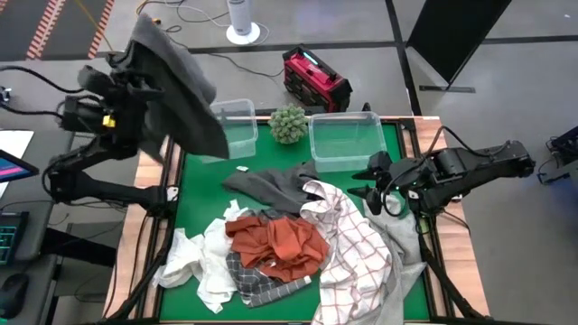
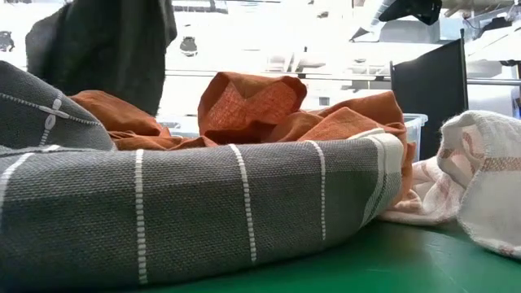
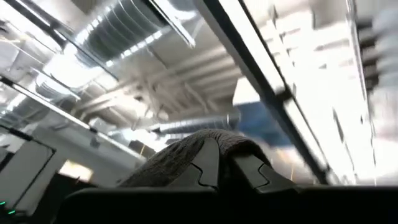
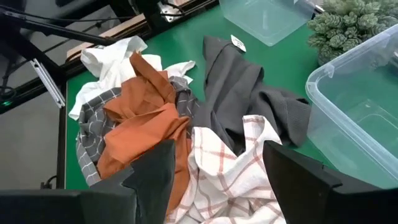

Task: Sort towels by color in basket
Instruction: Put the dark gray towel into the left transparent bin

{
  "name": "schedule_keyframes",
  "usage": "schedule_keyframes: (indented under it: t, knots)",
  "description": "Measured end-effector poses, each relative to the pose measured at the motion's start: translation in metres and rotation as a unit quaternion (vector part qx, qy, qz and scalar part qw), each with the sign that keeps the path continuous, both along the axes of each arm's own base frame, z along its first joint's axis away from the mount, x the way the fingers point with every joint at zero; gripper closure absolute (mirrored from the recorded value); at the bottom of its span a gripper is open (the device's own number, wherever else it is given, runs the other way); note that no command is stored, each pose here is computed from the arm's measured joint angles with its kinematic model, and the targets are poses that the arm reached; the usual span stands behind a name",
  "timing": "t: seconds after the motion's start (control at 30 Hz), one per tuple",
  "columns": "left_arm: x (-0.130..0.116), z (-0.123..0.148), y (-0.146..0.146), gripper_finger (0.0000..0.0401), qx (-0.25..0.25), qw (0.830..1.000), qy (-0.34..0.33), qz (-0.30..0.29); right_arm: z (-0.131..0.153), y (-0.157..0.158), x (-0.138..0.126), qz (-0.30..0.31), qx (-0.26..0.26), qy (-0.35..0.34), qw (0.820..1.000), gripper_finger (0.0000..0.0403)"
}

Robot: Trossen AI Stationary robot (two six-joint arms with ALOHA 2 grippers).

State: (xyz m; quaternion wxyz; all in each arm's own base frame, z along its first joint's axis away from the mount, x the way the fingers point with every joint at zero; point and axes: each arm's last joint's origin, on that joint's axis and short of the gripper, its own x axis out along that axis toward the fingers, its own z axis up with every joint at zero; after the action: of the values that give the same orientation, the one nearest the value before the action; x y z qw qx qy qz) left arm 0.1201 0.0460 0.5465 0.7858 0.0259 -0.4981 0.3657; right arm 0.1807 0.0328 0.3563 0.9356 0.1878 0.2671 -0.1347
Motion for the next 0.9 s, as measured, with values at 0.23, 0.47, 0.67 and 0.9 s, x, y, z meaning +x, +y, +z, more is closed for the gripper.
schedule_keyframes:
  t: [0.23, 0.47, 0.67, 0.9]
  knots:
    - [0.025, 0.007, 0.026, 0.0398, 0.046, 0.989, -0.133, -0.039, 0.0, 0.0, 0.0, -0.006, 0.009, -0.003, 1.0, 0.0133]
    - [0.05, 0.048, 0.059, 0.0398, 0.118, 0.975, -0.175, -0.068, 0.0, 0.0, 0.0, -0.006, 0.01, -0.004, 1.0, 0.0133]
    - [0.058, 0.084, 0.082, 0.0398, 0.162, 0.98, -0.106, -0.034, 0.0, 0.001, 0.0, -0.003, 0.012, -0.004, 1.0, 0.0133]
    - [0.044, 0.103, 0.082, 0.0399, 0.083, 0.992, 0.087, -0.03, 0.0, 0.002, 0.0, -0.001, 0.011, -0.004, 1.0, 0.0133]
